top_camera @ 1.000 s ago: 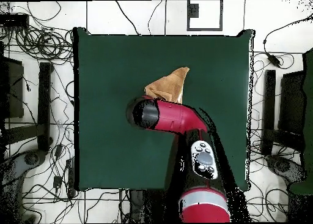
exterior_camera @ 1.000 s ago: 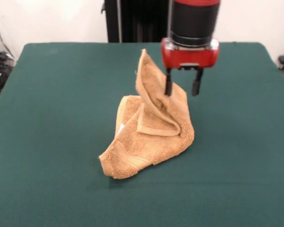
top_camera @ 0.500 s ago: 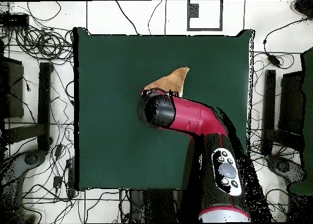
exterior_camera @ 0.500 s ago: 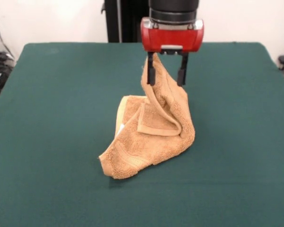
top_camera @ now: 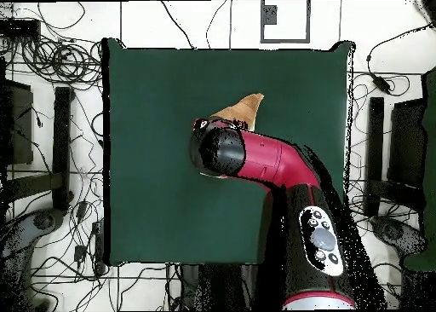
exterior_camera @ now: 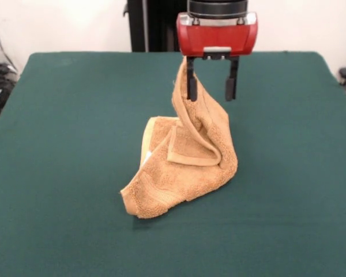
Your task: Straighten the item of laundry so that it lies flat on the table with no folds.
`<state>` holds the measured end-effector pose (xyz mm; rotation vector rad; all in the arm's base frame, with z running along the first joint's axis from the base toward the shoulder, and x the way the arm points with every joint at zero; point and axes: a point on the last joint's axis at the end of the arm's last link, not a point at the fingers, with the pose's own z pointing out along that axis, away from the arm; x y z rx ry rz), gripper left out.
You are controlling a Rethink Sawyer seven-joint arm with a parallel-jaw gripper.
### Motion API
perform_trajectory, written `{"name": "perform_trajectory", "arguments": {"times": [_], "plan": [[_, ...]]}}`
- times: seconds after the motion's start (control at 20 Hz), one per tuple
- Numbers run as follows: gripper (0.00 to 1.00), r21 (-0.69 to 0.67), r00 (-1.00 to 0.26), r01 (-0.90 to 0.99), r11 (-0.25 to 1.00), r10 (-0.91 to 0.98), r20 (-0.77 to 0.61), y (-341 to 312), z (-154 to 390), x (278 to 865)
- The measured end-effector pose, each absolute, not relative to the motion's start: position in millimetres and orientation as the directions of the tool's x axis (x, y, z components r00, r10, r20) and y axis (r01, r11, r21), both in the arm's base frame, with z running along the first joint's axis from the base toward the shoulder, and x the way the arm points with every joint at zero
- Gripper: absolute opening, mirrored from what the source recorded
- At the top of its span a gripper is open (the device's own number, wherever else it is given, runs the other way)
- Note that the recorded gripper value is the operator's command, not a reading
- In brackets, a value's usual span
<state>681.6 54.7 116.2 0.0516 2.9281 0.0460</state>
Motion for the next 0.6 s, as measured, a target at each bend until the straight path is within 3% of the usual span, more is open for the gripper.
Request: {"name": "perform_trajectory", "arguments": {"times": [0.6], "plan": [[1.0, 0.057, -0.983, 0.039, 0.998, 0.049, -0.18, 54.5, 108.6, 668.6]]}}
